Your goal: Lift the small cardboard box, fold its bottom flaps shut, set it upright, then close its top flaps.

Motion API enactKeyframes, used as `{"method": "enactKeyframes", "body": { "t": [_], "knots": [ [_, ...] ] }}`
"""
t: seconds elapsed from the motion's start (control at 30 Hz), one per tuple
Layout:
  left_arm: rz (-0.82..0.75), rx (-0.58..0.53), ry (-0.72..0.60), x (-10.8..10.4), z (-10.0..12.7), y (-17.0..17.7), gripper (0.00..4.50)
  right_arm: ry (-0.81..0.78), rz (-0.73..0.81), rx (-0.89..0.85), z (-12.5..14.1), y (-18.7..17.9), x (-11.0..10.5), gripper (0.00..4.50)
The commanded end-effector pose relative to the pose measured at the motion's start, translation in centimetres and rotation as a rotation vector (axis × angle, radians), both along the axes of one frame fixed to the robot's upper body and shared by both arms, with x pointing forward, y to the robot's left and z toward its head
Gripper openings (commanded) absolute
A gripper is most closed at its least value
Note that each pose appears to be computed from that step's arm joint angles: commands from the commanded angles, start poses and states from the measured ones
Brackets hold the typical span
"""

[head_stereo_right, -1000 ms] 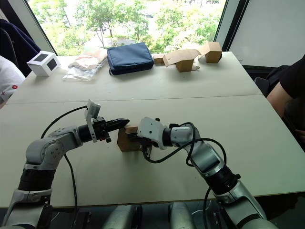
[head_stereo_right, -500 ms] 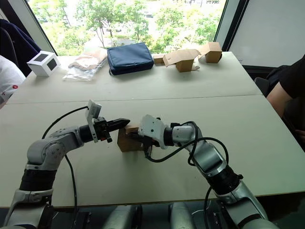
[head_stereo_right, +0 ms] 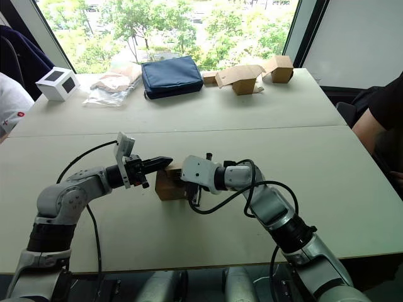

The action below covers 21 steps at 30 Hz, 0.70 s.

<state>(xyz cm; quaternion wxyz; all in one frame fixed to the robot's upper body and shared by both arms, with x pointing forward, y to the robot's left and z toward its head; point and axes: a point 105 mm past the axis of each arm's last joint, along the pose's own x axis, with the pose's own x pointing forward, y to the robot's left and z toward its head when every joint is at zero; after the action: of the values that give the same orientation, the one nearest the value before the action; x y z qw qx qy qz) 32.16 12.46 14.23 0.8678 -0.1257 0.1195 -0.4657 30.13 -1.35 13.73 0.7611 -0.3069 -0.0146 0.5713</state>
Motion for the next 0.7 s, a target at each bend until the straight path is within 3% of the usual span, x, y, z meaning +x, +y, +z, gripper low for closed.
{"method": "enactKeyframes", "body": {
  "t": [0.03, 0.5, 0.7],
  "knots": [
    [-0.037, 0.035, -0.037, -0.7, 0.4, -0.3, 0.11, -0.024, -0.009, 0.023, 0.9, 0.2, 0.3, 0.00],
    [-0.102, 0.194, -0.094, -1.1, -0.9, -0.4, 0.11, 0.038, 0.007, 0.044, 1.3, -0.8, -0.6, 0.00],
    [-0.076, 0.102, -0.120, -0.9, 1.3, 0.3, 0.11, 0.098, -0.038, 0.174, 2.9, -1.7, -0.5, 0.00]
  ]
}}
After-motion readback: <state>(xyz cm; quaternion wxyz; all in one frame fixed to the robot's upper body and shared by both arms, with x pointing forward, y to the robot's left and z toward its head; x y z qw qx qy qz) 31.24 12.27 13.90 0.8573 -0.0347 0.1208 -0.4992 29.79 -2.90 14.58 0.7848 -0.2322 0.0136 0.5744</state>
